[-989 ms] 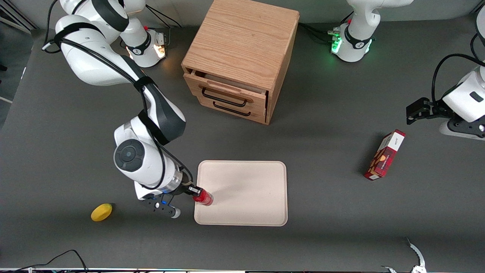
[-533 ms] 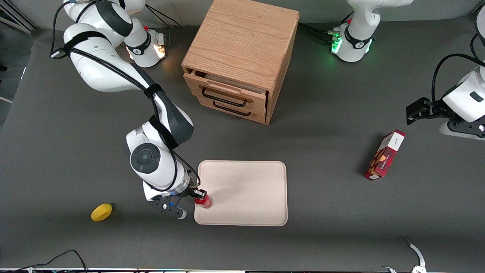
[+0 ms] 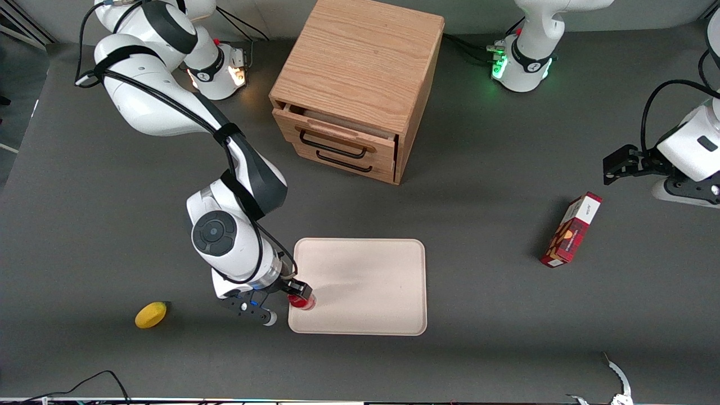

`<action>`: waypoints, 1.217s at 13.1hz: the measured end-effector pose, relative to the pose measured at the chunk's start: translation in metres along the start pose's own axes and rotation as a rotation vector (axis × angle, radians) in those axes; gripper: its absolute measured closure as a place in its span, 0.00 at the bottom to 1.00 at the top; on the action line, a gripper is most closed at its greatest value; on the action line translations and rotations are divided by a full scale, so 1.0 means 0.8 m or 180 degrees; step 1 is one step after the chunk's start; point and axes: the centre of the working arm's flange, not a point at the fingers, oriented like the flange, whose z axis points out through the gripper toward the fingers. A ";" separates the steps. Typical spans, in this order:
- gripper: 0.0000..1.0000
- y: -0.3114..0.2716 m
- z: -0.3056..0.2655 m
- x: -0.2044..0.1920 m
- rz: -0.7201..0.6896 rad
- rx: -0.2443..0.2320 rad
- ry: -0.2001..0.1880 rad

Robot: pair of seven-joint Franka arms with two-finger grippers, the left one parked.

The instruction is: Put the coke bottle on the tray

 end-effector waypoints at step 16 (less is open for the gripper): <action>0.00 0.333 -0.411 -0.100 -0.0681 -0.0497 -0.0006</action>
